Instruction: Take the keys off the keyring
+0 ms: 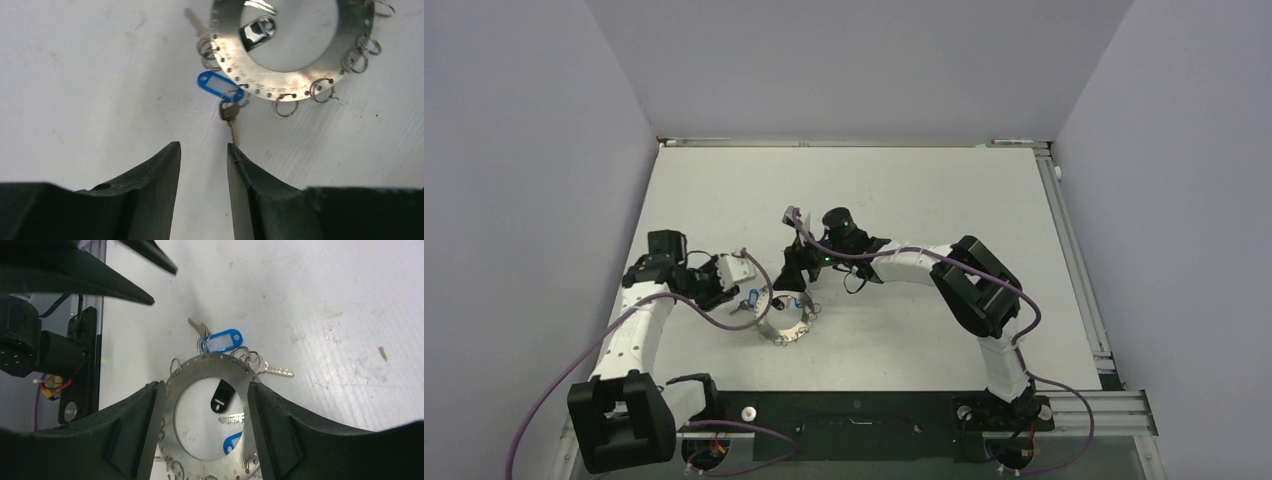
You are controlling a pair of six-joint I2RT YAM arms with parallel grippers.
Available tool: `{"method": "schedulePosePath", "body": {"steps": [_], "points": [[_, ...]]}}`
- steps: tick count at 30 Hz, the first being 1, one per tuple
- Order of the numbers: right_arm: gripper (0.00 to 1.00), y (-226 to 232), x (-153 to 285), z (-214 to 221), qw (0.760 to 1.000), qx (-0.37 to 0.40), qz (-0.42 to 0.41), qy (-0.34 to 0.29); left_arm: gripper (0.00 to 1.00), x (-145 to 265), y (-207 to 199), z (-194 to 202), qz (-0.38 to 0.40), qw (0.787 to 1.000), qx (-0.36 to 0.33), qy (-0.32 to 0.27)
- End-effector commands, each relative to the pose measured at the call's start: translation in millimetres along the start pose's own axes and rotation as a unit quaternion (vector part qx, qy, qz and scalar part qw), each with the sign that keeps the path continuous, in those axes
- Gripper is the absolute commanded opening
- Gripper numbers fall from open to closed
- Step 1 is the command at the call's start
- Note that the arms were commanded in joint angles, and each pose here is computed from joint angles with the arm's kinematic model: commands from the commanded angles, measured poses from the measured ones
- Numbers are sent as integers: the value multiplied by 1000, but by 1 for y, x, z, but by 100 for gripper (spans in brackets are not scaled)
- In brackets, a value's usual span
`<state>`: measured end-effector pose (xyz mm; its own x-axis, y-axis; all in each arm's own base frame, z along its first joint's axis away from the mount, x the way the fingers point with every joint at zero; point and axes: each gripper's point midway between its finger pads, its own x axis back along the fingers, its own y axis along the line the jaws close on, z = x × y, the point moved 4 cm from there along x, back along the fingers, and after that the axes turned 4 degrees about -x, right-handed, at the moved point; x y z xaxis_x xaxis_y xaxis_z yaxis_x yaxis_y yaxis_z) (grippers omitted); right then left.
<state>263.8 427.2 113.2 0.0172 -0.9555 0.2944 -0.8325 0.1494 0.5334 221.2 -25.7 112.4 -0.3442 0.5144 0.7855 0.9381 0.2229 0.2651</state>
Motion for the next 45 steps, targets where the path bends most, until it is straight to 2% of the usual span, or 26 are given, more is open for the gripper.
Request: {"method": "schedulePosePath", "body": {"steps": [1, 5, 8, 9, 11, 13, 15, 18, 22, 26, 30, 45], "points": [[62, 6, -15, -20, 995, 94, 15, 14, 42, 39, 21, -12, -36, 988, 124, -87], [62, 2, -16, -22, 995, 98, 6, 14, 45, 56, 24, 3, -32, 968, 224, -112], [63, 2, -22, -18, 991, 131, -7, 39, 53, 75, 34, 16, -28, 940, 301, -161], [63, 5, -26, -23, 987, 152, -12, 51, 60, 81, 36, 19, -19, 932, 316, -178], [63, 7, -34, -21, 978, 188, -20, 84, 81, 91, 42, 23, 3, 922, 333, -196], [62, 6, -42, -20, 970, 216, -21, 114, 93, 95, 47, 29, 21, 905, 371, -209], [61, 3, -49, -20, 960, 241, -17, 139, 100, 100, 51, 35, 23, 891, 392, -227], [60, -3, -58, -15, 952, 255, -9, 166, 96, 102, 55, 45, 7, 881, 415, -226], [60, -1, -76, -10, 946, 276, -3, 168, 96, 98, 52, 52, -16, 885, 421, -199], [59, -2, -93, -10, 943, 290, 1, 160, 96, 96, 49, 56, -40, 897, 410, -160], [59, 0, -108, -8, 940, 302, 0, 158, 96, 94, 46, 57, -52, 900, 407, -147], [59, 9, -129, 13, 928, 325, -15, 180, 96, 96, 56, 59, -74, 895, 410, -158]]}}
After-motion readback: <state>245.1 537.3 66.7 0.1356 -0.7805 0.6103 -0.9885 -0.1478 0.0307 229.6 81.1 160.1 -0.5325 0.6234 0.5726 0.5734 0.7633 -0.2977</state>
